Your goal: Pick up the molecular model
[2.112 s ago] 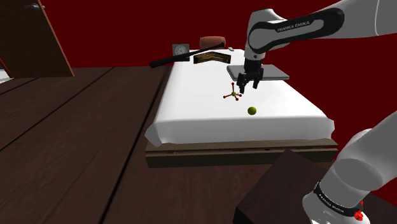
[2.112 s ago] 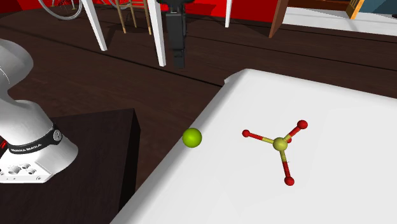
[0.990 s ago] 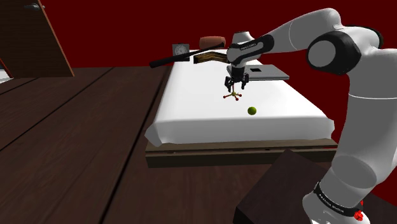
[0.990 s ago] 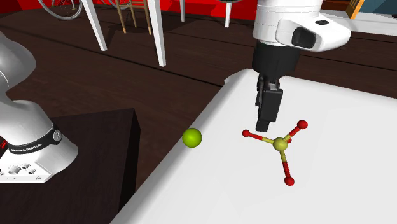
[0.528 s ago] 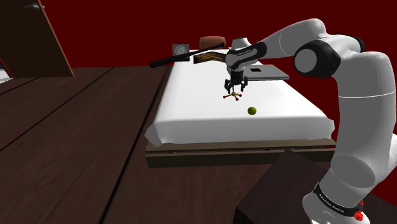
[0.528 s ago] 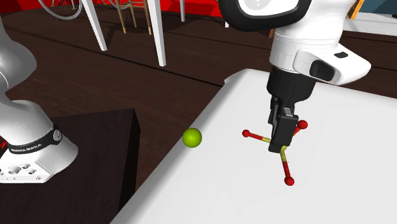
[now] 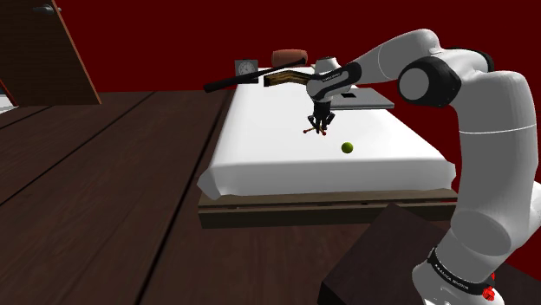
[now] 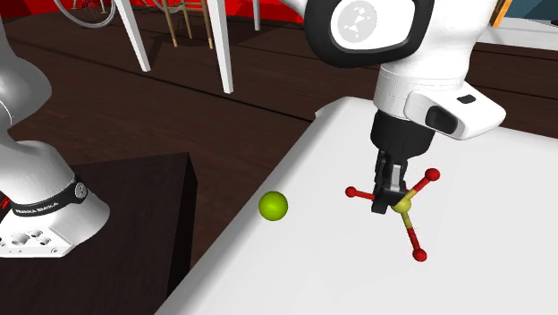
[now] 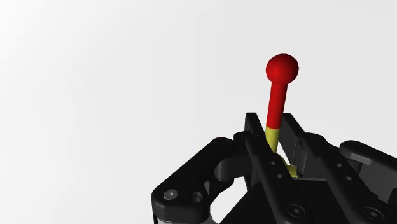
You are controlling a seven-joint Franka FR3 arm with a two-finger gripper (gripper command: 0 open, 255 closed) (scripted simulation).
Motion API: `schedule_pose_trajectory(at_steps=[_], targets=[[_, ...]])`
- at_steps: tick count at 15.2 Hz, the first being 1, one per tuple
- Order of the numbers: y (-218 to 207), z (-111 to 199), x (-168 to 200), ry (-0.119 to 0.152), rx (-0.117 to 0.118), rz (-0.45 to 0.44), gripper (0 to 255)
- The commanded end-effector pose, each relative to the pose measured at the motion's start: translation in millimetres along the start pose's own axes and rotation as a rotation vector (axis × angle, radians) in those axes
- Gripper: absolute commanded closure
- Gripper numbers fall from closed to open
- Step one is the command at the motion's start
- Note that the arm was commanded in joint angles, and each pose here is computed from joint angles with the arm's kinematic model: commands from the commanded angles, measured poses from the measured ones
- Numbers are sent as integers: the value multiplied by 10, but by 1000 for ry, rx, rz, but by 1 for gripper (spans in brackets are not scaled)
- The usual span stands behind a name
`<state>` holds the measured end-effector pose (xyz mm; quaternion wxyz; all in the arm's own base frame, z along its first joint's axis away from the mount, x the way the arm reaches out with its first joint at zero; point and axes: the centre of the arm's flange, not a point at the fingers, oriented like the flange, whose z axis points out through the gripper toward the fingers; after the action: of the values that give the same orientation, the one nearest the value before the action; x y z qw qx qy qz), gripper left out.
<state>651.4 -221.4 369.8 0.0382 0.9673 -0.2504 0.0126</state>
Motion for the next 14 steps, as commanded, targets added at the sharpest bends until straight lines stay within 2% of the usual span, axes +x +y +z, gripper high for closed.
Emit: schedule_pose_trajectory(at_steps=[1, 7, 14], targets=[[-2, 5, -1, 0, 0, 0, 255], [2, 4, -1, 0, 0, 0, 255], [27, -364, 15, 0, 0, 0, 255]])
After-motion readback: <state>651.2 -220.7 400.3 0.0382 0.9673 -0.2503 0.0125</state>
